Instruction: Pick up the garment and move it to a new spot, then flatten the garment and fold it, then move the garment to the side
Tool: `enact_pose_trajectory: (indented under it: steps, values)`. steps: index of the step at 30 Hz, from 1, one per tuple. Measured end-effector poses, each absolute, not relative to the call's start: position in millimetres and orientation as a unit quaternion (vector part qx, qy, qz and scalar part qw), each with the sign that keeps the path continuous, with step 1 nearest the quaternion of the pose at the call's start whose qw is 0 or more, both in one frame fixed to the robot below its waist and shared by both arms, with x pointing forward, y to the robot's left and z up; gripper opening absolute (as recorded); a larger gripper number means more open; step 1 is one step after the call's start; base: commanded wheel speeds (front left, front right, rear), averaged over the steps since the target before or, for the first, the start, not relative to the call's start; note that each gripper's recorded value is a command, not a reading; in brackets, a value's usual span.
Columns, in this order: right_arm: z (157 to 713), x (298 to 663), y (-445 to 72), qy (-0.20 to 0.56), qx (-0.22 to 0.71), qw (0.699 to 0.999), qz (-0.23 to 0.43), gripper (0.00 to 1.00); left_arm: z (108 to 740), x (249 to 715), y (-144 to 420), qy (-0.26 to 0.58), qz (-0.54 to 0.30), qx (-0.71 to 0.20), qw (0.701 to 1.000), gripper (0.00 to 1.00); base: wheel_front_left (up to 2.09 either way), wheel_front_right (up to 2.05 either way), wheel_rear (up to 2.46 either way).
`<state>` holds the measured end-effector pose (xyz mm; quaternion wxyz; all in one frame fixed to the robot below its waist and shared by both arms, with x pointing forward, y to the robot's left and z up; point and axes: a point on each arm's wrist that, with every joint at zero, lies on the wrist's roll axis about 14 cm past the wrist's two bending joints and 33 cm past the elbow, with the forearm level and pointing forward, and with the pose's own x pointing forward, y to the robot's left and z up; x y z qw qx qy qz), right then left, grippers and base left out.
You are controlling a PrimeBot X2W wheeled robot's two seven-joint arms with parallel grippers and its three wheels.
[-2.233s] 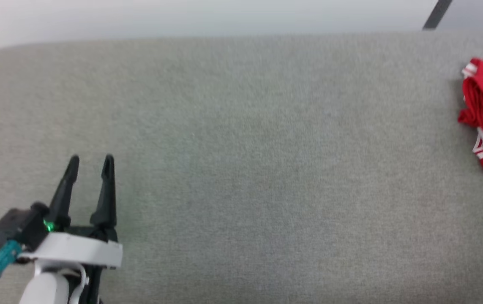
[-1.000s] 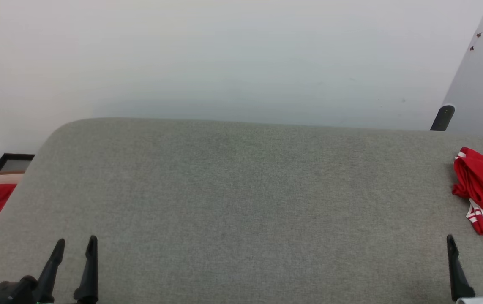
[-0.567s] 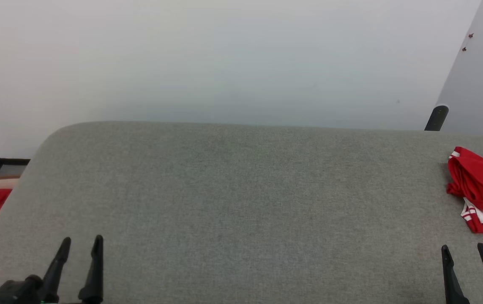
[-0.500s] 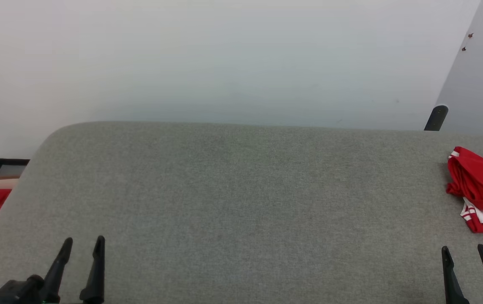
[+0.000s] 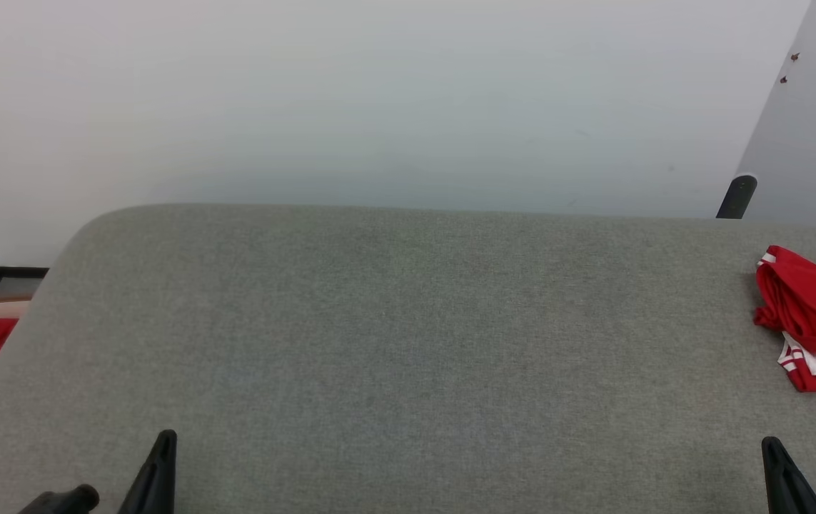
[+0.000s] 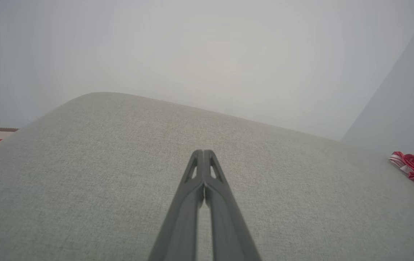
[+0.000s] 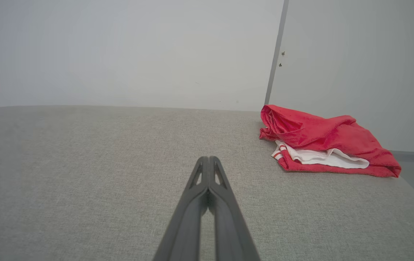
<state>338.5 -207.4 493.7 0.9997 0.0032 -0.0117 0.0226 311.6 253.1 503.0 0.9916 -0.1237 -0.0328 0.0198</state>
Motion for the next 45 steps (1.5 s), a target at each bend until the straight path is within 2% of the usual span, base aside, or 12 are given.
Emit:
enact_pose_trajectory:
  steps: [21,45]
  values:
    - [493,350,-213,0.000,0.207,0.978,-0.013,0.00,500,328,251,-0.021,0.046,-0.292,0.955,0.00,0.00,0.00,0.00]
    - [494,362,-211,0.007,0.386,0.922,-0.026,0.00,500,346,241,-0.015,0.048,-0.439,0.897,0.00,0.00,0.00,0.00]
